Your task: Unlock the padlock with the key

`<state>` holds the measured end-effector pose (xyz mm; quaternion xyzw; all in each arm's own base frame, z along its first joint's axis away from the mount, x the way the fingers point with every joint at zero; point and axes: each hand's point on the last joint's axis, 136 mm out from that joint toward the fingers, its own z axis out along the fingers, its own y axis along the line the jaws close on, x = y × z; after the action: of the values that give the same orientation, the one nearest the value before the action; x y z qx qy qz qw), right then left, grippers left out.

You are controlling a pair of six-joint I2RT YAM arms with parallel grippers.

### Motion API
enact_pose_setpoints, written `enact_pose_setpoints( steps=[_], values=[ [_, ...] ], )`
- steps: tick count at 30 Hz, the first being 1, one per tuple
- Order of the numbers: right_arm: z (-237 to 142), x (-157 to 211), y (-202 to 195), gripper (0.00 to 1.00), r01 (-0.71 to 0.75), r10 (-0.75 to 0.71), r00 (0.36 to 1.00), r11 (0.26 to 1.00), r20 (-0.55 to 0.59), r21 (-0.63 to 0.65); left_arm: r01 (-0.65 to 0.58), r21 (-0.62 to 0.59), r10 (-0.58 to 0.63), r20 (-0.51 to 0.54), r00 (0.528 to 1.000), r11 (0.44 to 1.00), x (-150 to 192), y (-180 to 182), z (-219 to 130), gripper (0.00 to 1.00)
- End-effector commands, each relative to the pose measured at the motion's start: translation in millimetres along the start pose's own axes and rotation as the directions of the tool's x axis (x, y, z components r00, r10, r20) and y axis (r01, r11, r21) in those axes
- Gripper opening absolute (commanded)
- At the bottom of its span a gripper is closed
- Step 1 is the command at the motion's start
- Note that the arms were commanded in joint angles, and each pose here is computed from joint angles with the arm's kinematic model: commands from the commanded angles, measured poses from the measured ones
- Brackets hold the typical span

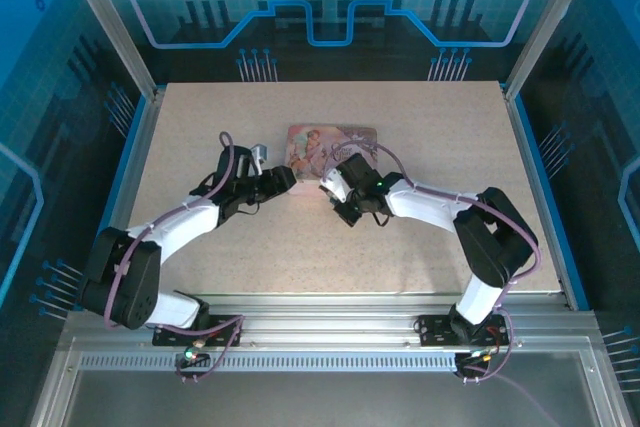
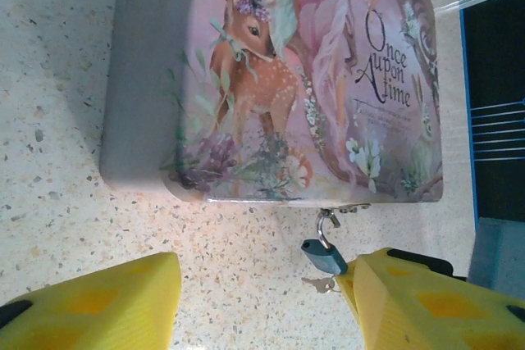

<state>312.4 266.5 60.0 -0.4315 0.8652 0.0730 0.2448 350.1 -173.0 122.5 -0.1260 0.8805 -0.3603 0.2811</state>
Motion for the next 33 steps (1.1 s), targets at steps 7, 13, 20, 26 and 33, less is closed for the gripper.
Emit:
enact_pose_setpoints(
  steps=[7,13,20,26,33],
  values=[
    [-3,-1,6,0.00,0.139,-0.140,0.987,0.990,-0.078,-0.021,0.036,0.030,-0.031,-0.150,0.988,0.999,53,15,-13,0.60],
    [-2,2,1,0.00,0.201,-0.200,0.974,0.980,-0.110,-0.009,0.043,0.034,-0.036,-0.178,0.983,0.998,64,18,-17,0.60],
    [5,8,-2,0.00,0.317,-0.315,0.944,0.948,-0.102,0.006,0.039,0.047,-0.029,-0.185,0.982,0.998,67,15,-18,0.60],
    [4,3,-5,0.00,0.401,-0.400,0.915,0.916,-0.055,0.006,0.031,0.061,-0.017,-0.219,0.975,0.998,75,12,-16,0.60],
    [-2,-3,-9,0.00,0.464,-0.464,0.886,0.886,0.010,0.024,0.010,0.052,0.005,-0.277,0.961,0.999,92,13,-13,0.60]
  ],
)
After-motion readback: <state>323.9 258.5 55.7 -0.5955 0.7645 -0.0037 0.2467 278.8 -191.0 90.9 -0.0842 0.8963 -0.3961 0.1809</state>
